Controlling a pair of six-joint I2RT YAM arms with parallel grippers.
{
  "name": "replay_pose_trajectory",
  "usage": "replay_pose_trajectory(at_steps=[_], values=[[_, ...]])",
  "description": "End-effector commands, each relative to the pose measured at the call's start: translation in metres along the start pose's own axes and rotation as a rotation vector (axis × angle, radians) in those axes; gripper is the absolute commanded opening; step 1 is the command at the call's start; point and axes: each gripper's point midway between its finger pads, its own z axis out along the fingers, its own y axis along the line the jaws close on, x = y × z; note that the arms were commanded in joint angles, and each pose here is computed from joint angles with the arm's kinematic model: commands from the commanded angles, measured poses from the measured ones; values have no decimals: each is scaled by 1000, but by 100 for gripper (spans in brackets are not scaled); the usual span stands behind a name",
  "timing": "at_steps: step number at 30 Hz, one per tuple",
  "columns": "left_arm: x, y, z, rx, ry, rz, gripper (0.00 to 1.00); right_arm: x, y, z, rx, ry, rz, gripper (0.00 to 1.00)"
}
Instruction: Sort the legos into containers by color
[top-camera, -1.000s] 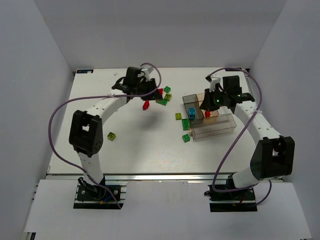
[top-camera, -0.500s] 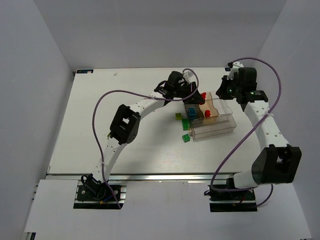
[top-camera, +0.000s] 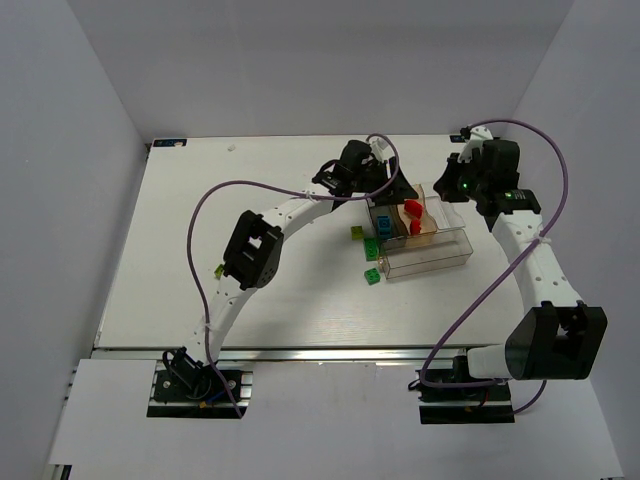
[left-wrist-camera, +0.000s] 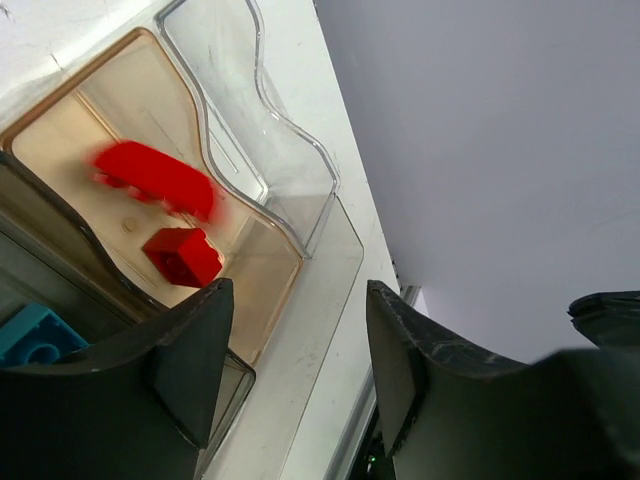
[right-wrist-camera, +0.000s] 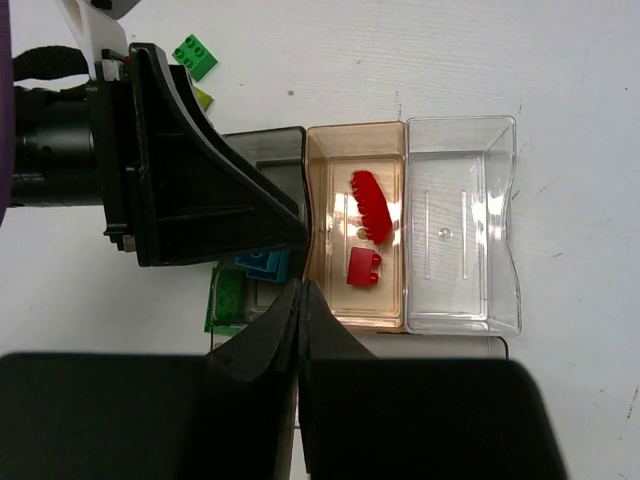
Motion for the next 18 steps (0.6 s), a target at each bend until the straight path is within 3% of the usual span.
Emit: replay_pose_trajectory(at_steps=[1,4,5,7,8,9,10,11,12,13,14,15,16,17,18], values=[[2,-11,3,16,3,2,66,-14,4,-7,-24,-62,-16,0],[1,-15,2,30,4,1,65,-13,5,-7,-37,-61,-15,0],[-2,-19,1,37,-4,6,60,-14,8,-7,-48,-61,-21,0],[-15,-27,-8,49,-34,20,45,-14,18,-9,-111,-62,-59,0],[-18,-29,-11,36,-48,25,30,-15,24,-11,-149,-67,-88,1],[-35,-43,-28,37,-87,57,22,-15,30,-12,-196,-75,-149,5],[-49,-44,-41,11,-123,68,14,-15,37,-14,-245,-83,-181,9],[-47,-30,-52,-54,-122,54,7,-13,56,-18,-365,-90,-219,22],[-76,-45,-86,-99,-219,112,1,-11,63,-20,-417,-89,-253,27],[-86,-43,-105,-150,-260,122,0,-6,75,-19,-498,-77,-260,32],[-74,-15,-121,-254,-244,88,0,-5,81,-18,-537,-70,-266,38],[-90,4,-149,-350,-310,92,0,0,85,-14,-567,-44,-256,40],[-99,-16,-186,-374,-373,110,3,10,87,0,-588,11,-227,40],[-92,-3,-207,-444,-375,92,10,4,96,5,-607,22,-241,40],[-72,27,-224,-532,-350,53,28,14,104,11,-619,88,-226,40]])
